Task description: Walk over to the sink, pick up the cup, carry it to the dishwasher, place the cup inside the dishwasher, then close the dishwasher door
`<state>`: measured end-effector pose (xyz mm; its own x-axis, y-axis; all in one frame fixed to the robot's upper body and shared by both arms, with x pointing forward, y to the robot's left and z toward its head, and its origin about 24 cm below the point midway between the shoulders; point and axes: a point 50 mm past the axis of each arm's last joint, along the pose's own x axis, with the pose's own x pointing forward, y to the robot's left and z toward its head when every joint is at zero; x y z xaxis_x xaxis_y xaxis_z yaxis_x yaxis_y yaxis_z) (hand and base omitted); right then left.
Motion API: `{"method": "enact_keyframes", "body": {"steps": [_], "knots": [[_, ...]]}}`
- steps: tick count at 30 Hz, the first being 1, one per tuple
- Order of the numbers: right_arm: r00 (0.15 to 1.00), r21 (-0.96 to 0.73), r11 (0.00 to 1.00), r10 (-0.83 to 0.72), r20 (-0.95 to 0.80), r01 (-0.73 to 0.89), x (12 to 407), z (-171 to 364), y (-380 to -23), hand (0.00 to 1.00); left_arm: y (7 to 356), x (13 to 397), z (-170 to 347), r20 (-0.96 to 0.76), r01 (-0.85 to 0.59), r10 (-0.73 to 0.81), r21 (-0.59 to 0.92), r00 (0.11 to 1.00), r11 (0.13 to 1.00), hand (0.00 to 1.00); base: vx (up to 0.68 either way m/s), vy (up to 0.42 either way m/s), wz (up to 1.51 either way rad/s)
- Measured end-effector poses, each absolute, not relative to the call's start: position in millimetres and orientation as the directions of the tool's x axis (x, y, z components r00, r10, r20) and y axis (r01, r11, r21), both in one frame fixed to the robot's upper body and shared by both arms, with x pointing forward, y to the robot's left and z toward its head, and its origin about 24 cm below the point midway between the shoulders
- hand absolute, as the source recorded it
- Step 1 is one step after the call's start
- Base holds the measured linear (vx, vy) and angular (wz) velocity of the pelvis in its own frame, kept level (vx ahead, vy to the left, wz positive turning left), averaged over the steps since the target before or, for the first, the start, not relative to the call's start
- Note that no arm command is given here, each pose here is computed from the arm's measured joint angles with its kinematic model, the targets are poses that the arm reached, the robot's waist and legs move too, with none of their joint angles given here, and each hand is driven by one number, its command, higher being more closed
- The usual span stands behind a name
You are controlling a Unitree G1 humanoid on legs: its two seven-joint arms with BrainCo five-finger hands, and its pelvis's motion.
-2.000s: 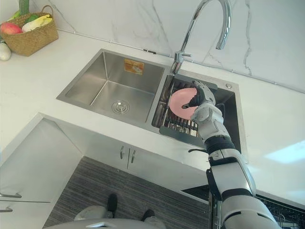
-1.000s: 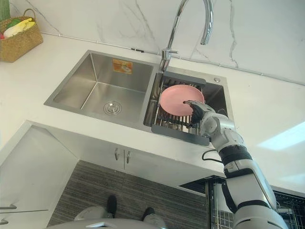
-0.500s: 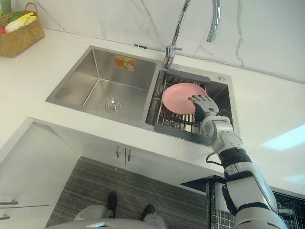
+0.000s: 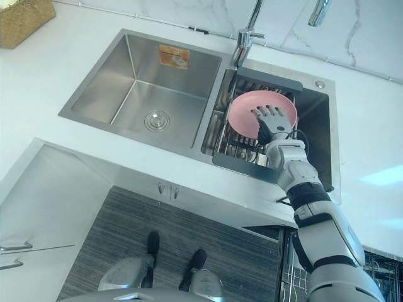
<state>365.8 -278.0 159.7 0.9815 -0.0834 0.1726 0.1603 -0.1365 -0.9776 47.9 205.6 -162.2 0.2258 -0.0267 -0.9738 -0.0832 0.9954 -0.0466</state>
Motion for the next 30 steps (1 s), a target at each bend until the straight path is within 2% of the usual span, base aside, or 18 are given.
{"method": "enact_keyframes", "body": {"steps": [9,15,30], "knots": [[0.946,-0.940,-0.153,-0.065,0.318,0.306,370,192,-280,0.00,204,68,-159,-0.958,-0.017,-0.045,-0.052,0.283,0.999,0.00,-0.01,0.005,0.02],[0.936,-0.930,-0.160,-0.069,0.345,0.331,372,205,-284,0.00,201,75,-158,-0.951,0.008,-0.054,-0.054,0.304,0.998,0.00,-0.02,-0.015,0.06],[0.853,-0.855,-0.081,-0.066,0.517,0.512,372,240,-281,0.00,197,87,-156,-0.935,0.049,-0.051,-0.036,0.351,0.998,0.00,-0.03,-0.044,0.00]]}}
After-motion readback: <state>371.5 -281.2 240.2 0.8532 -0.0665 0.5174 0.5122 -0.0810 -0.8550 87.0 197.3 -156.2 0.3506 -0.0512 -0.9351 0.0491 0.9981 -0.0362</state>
